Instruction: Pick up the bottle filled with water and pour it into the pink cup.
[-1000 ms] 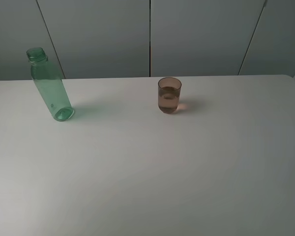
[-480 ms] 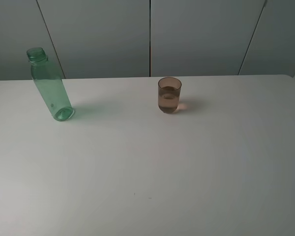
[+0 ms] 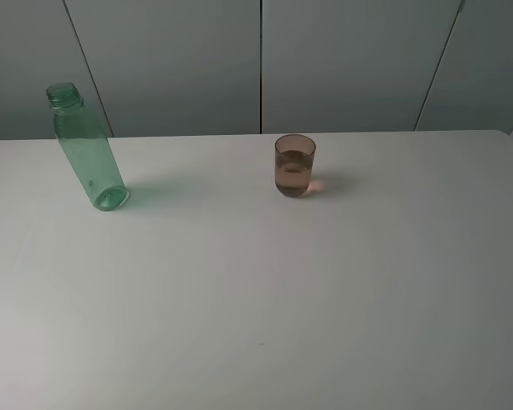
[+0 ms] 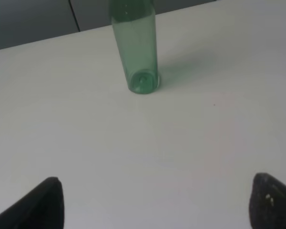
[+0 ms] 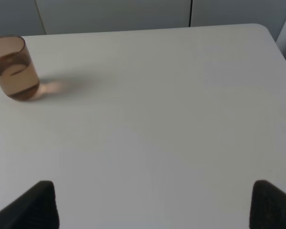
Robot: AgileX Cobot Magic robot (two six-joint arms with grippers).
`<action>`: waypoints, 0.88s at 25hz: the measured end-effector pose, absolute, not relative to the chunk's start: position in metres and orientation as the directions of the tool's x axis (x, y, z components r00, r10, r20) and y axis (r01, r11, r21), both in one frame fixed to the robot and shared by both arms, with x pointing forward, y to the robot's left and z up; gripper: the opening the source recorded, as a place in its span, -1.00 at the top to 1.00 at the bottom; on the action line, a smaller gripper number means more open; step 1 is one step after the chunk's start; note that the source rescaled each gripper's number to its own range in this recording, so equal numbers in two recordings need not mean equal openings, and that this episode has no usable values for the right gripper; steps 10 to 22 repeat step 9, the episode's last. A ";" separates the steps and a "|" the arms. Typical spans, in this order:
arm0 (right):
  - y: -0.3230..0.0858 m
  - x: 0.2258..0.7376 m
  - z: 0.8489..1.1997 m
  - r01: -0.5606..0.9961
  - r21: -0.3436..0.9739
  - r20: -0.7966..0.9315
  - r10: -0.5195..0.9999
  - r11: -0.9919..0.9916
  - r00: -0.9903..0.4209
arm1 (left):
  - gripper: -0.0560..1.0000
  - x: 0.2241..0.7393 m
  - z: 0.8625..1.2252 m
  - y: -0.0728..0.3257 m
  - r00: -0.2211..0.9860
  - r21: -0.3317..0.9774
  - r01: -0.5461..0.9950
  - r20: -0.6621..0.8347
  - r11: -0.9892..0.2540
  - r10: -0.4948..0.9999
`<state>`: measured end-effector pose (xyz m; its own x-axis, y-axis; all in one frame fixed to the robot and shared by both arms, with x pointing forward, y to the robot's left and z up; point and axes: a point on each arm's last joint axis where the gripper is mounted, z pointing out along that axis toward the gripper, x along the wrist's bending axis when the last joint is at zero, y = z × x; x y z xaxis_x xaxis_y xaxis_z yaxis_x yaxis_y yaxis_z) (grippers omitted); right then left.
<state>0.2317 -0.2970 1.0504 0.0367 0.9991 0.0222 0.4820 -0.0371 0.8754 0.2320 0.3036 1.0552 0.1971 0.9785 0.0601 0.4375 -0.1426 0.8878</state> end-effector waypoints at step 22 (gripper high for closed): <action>-0.297 0.232 1.050 0.482 0.875 0.022 0.999 -0.037 0.037 | -0.99 0.232 1.055 0.304 0.193 0.888 0.438 0.060 -0.141 0.979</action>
